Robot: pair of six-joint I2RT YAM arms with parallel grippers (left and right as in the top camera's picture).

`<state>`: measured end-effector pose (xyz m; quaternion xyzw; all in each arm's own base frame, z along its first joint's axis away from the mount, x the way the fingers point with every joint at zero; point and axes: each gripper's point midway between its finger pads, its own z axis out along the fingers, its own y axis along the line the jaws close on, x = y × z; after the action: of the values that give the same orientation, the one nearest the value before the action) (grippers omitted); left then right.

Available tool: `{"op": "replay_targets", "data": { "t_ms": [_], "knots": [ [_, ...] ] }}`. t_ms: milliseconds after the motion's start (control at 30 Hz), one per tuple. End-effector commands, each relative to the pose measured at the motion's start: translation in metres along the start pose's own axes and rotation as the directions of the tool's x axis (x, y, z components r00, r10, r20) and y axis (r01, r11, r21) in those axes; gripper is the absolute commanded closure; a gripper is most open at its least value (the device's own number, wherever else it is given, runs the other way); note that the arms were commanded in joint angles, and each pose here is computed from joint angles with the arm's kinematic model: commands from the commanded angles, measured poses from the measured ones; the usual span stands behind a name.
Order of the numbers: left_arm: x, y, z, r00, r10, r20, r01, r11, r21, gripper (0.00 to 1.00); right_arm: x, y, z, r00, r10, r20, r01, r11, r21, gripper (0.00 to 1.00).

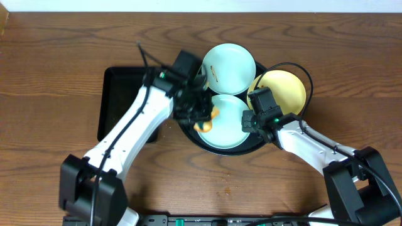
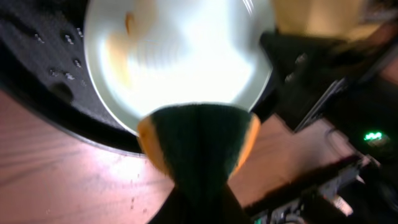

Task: Clean dirty plates on tray and stack at the side
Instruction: 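Scrub the light-blue plate with the sponge while the right gripper holds it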

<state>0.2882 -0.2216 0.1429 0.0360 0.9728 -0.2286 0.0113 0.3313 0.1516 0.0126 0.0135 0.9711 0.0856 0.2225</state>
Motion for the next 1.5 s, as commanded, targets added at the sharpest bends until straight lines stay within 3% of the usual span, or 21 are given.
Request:
{"op": "replay_targets", "data": {
  "t_ms": [0,300,533,1033,1467],
  "knots": [
    [-0.009,0.000,0.006,0.999,0.046,-0.017,-0.047,0.995,-0.085,0.93,0.003,-0.002,0.002,1.000,0.002,-0.001,-0.002,1.000,0.020,0.99],
    [0.012,0.011,0.066,0.979,0.001,-0.206,-0.026,0.992,-0.121,0.93,0.003,-0.002,0.002,1.000,0.002,-0.001,-0.002,1.000,0.020,0.99],
    [0.011,0.033,0.093,0.962,-0.059,-0.265,0.016,0.987,-0.161,0.93,0.003,-0.002,0.002,1.000,0.002,-0.001,-0.002,1.000,0.020,0.99],
    [-0.008,0.059,0.114,0.966,-0.074,-0.248,0.029,0.983,-0.179,0.93,0.003,-0.002,0.002,1.000,0.002,-0.001,-0.002,1.000,0.020,0.99],
    [-0.034,0.069,0.118,0.989,0.022,-0.148,-0.057,0.971,-0.232,0.93,0.003,-0.002,0.002,1.000,0.002,-0.001,-0.002,1.000,0.020,0.99]
  ]
}}
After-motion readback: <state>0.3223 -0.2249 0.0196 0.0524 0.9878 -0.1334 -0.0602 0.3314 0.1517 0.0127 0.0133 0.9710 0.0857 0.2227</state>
